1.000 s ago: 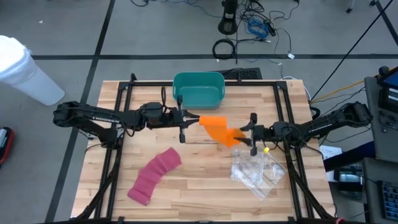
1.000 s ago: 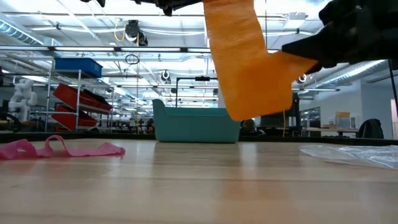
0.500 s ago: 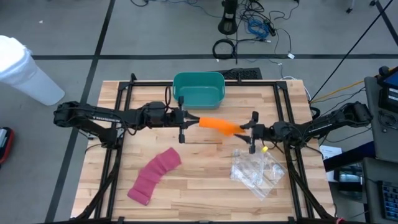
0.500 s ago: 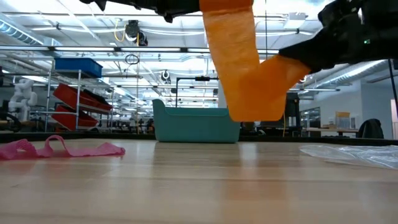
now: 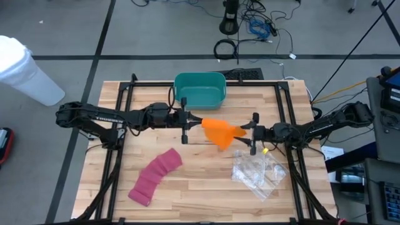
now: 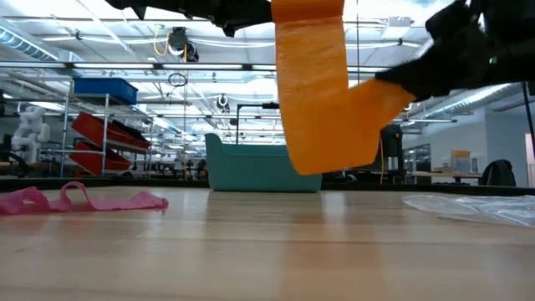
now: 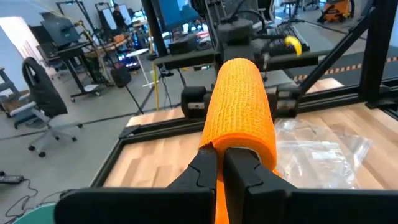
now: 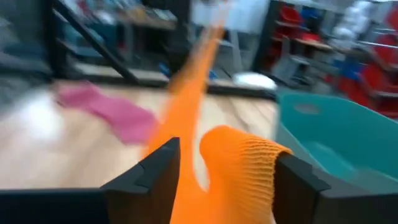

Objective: Roll bandage
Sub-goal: Roll the orange bandage

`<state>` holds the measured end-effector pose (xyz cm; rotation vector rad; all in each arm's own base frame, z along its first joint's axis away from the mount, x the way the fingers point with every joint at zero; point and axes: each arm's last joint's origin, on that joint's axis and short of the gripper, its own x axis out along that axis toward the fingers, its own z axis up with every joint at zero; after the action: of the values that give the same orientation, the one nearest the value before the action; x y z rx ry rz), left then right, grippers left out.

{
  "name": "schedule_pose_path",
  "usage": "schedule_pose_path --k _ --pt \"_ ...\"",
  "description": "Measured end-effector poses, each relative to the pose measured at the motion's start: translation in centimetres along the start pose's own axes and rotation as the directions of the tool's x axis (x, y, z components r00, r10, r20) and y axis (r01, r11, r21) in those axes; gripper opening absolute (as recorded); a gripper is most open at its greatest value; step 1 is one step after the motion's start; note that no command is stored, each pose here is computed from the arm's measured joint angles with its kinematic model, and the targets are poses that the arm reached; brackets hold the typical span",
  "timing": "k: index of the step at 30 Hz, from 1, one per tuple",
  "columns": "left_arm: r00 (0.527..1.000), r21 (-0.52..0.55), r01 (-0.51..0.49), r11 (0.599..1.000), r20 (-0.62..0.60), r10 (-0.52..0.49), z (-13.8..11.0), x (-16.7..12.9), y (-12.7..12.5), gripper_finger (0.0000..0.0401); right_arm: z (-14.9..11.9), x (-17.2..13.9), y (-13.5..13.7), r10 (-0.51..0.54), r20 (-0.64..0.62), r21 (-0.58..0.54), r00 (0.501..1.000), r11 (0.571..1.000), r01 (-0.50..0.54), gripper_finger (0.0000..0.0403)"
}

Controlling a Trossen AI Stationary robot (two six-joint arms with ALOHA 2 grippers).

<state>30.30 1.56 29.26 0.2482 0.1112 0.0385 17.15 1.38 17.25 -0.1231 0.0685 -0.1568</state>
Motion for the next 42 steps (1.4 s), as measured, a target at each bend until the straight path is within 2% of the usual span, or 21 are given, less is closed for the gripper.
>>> schedule_pose_path --k 3,5,7,9,11,13,15,18,22,25,29,32,35,37,38,40,42 --pt "1.000 -0.010 0.005 1.000 0.027 -0.004 0.0 0.0 0.1 0.0004 -1.2 -0.1 -0.3 -0.126 -0.126 -0.034 0.984 0.992 0.122 0.0226" --pt "0.995 -0.007 0.038 0.999 0.095 -0.037 -0.1 -0.2 -0.1 0.0004 -1.4 -0.1 -0.3 -0.137 -0.148 0.044 0.979 0.988 0.145 0.0239" --pt "0.990 -0.025 0.042 0.999 0.137 -0.038 -0.6 -0.4 -0.1 0.0004 -0.4 0.2 0.2 -0.036 -0.100 0.119 0.994 0.992 0.048 0.0243" --pt "0.989 -0.047 0.029 0.998 0.148 -0.022 -1.4 -0.6 0.2 0.0004 1.2 0.7 0.7 0.037 -0.054 0.139 0.998 0.990 -0.029 0.0240" --pt "0.989 -0.062 0.007 0.998 0.146 0.002 -1.7 -0.7 0.8 0.0004 2.4 1.1 1.4 0.076 -0.077 0.115 0.994 0.991 -0.067 0.0233" --pt "0.992 -0.090 -0.006 0.996 0.123 0.017 -2.1 -0.7 1.3 0.0004 2.9 1.3 1.9 0.061 -0.164 0.071 0.984 0.996 -0.050 0.0227" --pt "0.995 -0.118 0.000 0.993 0.095 0.011 -2.7 -0.5 1.8 0.0004 3.0 1.5 2.2 0.002 -0.221 0.022 0.975 1.000 0.003 0.0222" --pt "0.998 -0.170 -0.020 0.985 0.055 0.030 -3.5 -0.3 2.4 0.0004 2.6 1.8 2.2 -0.107 -0.245 -0.022 0.964 0.994 0.105 0.0218" --pt "0.998 -0.176 -0.031 0.984 0.039 0.039 -4.0 -0.1 2.8 0.0004 2.3 2.0 2.1 -0.194 -0.247 -0.065 0.949 0.981 0.183 0.0217" --pt "0.998 -0.175 -0.021 0.984 0.046 0.029 -3.9 -0.1 2.8 0.0004 2.8 2.4 2.1 -0.195 -0.190 -0.045 0.962 0.981 0.190 0.0217" --pt "0.999 -0.175 -0.021 0.984 0.044 0.029 -3.9 -0.1 2.8 0.0004 2.8 2.9 2.5 -0.130 -0.165 -0.036 0.978 0.991 0.126 0.0217" --pt "0.999 -0.174 -0.032 0.984 0.029 0.037 -4.1 -0.1 3.0 0.0004 1.4 2.7 2.3 -0.186 -0.283 -0.060 0.941 0.983 0.176 0.0217" --pt "0.999 -0.145 -0.042 0.989 0.028 0.046 -4.2 -0.1 3.1 0.0004 -0.4 2.0 1.6 -0.265 -0.443 -0.082 0.857 0.963 0.256 0.0217" --pt "0.998 -0.098 -0.044 0.994 0.034 0.048 -4.1 -0.1 3.1 0.0004 -1.0 1.7 1.5 -0.219 -0.504 -0.022 0.835 0.970 0.241 0.0217" --pt "0.998 -0.095 -0.044 0.995 0.033 0.047 -4.1 -0.1 3.1 0.0004 -1.0 1.8 1.6 -0.156 -0.517 0.026 0.842 0.980 0.198 0.0217" --pt "0.998 -0.096 -0.044 0.994 0.035 0.048 -4.1 -0.1 3.1 0.0004 -0.7 2.0 2.1 -0.004 -0.500 0.128 0.866 0.989 0.078 0.0217" --pt "0.997 -0.095 -0.047 0.994 0.049 0.052 -3.9 -0.1 3.2 0.0004 0.0 2.3 2.7 0.158 -0.434 0.212 0.887 0.975 -0.070 0.0217"
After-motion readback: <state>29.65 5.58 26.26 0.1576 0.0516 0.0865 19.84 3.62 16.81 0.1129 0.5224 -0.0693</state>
